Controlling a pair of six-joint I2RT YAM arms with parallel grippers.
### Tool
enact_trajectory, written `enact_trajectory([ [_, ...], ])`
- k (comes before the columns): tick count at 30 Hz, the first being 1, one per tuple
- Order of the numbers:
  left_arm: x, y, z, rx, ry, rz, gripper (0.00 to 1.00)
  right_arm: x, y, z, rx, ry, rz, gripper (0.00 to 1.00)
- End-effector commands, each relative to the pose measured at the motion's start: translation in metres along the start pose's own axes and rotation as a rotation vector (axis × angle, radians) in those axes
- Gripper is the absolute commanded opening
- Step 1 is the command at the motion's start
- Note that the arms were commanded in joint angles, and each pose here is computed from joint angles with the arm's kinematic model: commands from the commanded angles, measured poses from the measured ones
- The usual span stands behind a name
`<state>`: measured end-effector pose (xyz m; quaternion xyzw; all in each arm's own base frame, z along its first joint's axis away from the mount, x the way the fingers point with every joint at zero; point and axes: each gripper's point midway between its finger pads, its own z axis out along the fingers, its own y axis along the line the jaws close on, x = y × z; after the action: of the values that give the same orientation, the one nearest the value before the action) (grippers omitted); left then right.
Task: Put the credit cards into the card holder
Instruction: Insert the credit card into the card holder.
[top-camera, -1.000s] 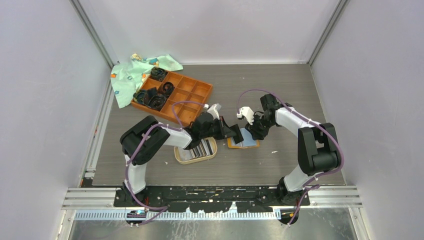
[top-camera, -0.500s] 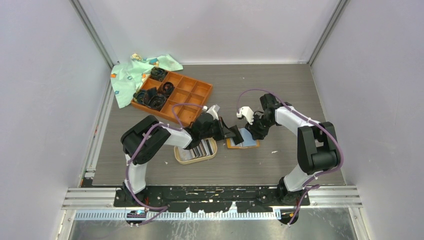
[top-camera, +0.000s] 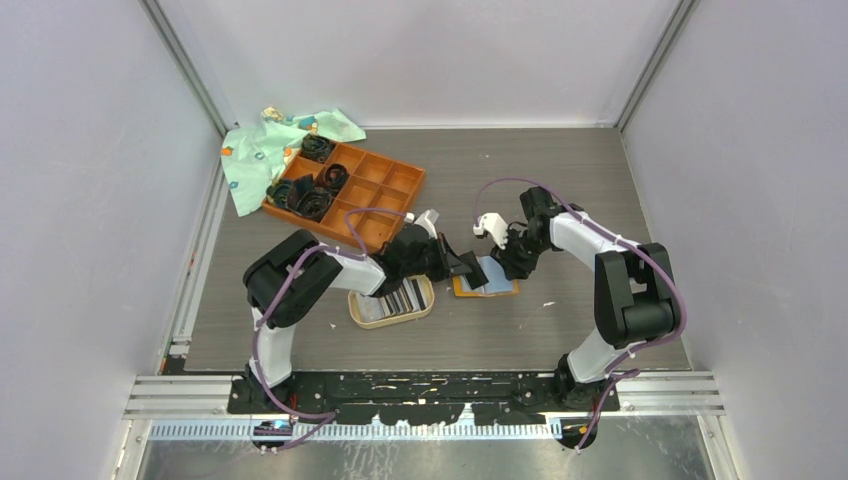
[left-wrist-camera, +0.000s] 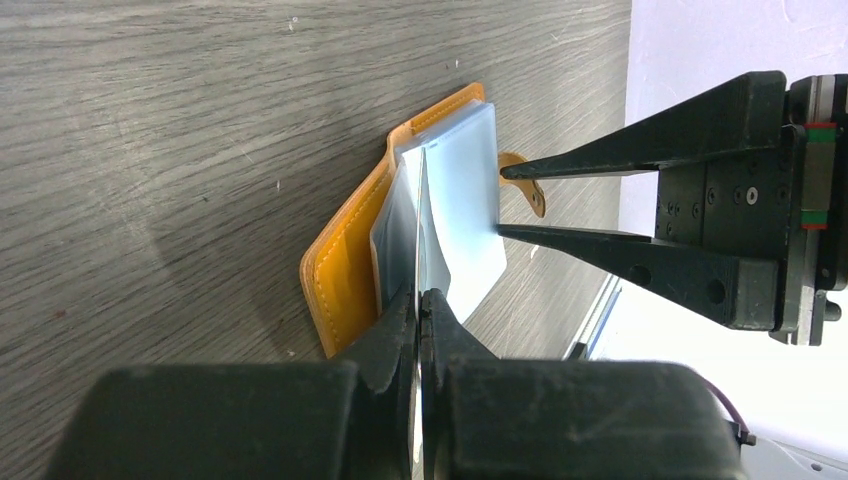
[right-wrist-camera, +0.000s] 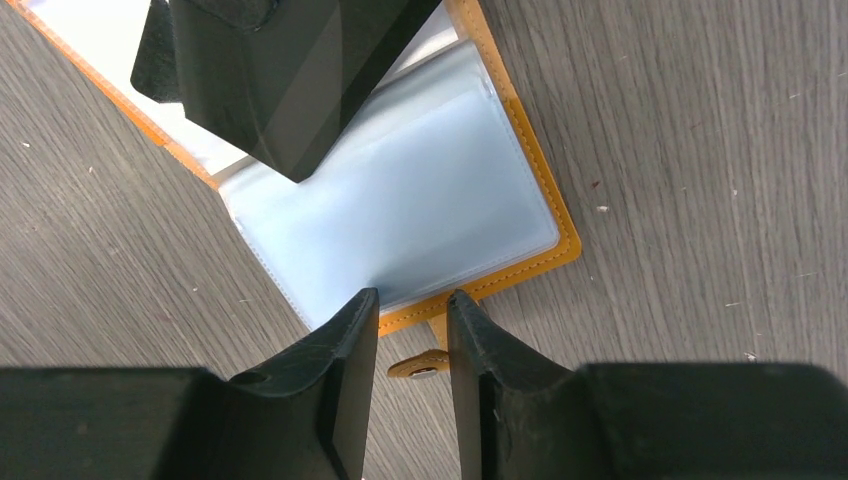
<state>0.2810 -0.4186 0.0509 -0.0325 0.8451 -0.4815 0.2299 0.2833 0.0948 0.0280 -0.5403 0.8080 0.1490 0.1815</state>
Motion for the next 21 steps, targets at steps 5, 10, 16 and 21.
enact_trajectory([
  [5, 0.019, 0.02, 0.006, -0.073, 0.078, -0.037, 0.0, 0.008, -0.001, 0.004, -0.005, 0.042, 0.001, 0.36],
  [10, 0.023, 0.017, 0.007, -0.054, 0.101, -0.043, 0.0, 0.007, -0.001, 0.004, -0.006, 0.041, -0.003, 0.37],
  [16, 0.024, 0.017, 0.006, -0.052, 0.112, -0.036, 0.0, 0.008, 0.001, 0.006, -0.013, 0.046, -0.002, 0.36],
  [21, 0.025, 0.014, 0.008, -0.032, 0.121, -0.037, 0.0, 0.008, 0.001, 0.008, -0.017, 0.054, -0.005, 0.37],
])
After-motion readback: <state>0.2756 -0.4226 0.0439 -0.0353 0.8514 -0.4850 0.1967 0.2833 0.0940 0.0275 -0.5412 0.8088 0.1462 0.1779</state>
